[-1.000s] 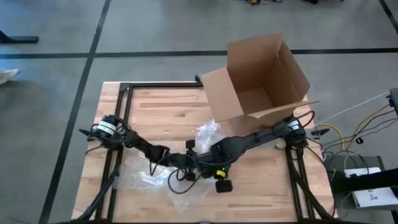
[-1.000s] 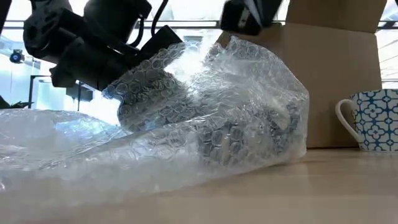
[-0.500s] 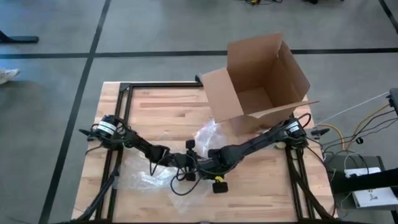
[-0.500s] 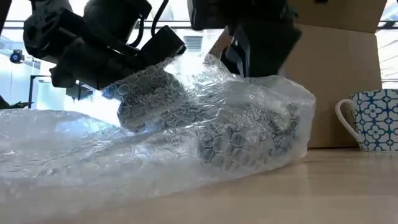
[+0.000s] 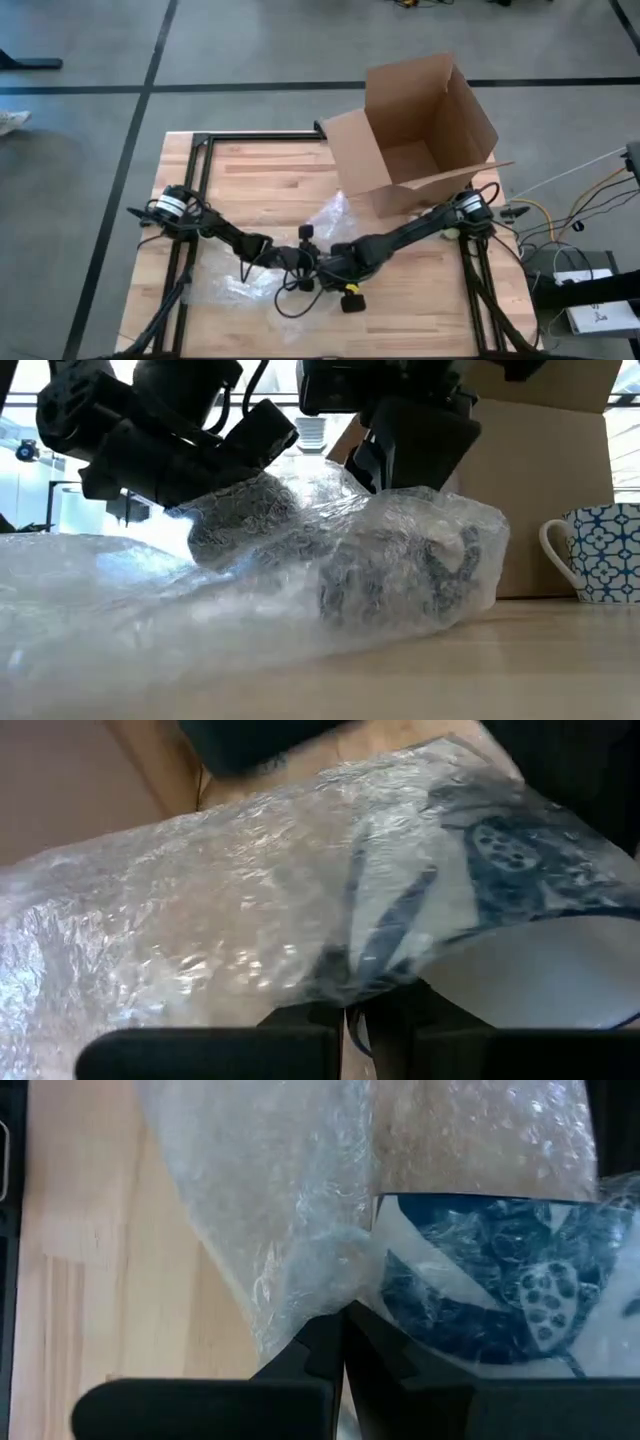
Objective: Wrap mug
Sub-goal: Wrap the blue mug with the right bubble wrap
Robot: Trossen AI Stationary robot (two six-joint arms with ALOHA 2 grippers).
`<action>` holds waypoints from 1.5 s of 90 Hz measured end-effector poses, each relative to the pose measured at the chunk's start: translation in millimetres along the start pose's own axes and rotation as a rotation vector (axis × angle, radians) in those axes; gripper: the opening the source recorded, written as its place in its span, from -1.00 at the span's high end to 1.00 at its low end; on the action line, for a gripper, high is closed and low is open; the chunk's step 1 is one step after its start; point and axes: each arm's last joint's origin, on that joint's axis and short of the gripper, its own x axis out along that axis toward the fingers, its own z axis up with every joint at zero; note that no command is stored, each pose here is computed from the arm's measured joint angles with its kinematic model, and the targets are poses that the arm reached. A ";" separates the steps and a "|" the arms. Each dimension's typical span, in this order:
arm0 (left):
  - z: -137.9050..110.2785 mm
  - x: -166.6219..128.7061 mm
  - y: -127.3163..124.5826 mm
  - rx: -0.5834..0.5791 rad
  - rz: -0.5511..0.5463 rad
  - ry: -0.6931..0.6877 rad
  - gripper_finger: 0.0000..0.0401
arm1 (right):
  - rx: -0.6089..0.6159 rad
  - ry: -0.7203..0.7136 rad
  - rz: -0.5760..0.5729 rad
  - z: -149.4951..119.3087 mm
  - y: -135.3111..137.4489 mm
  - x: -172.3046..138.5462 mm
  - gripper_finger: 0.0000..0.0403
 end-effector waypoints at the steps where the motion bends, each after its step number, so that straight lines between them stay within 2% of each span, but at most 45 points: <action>1: 0.0 0.0 0.1 0.000 0.000 0.000 0.98 | 0.000 0.002 -0.002 0.6 0.3 -1.4 1.00; 33: 0.0 0.2 0.2 -0.001 0.000 0.000 0.98 | -0.002 0.064 -0.018 14.7 10.8 -57.6 1.00; 49: 0.0 0.2 0.2 0.001 0.000 0.000 0.98 | 0.011 0.041 0.051 17.7 26.5 -66.7 1.00; 60: 0.1 0.2 0.2 0.001 0.000 0.000 0.98 | 0.019 0.075 0.043 10.6 34.1 -57.2 1.00; 82: 0.2 0.3 0.1 0.001 -0.001 0.000 0.98 | 0.016 0.084 -0.140 7.3 15.3 -15.9 1.00; 105: 1.8 0.2 -0.5 0.028 -0.004 -0.012 0.97 | -0.096 0.158 -0.003 8.1 10.4 29.9 1.00; 112: 1.7 0.2 -0.5 0.025 -0.004 -0.012 0.97 | -0.098 0.172 0.030 8.4 9.4 35.3 1.00; 135: 1.1 0.2 -0.1 0.005 -0.001 -0.009 0.97 | -0.109 0.137 0.007 11.2 13.7 13.4 1.00</action>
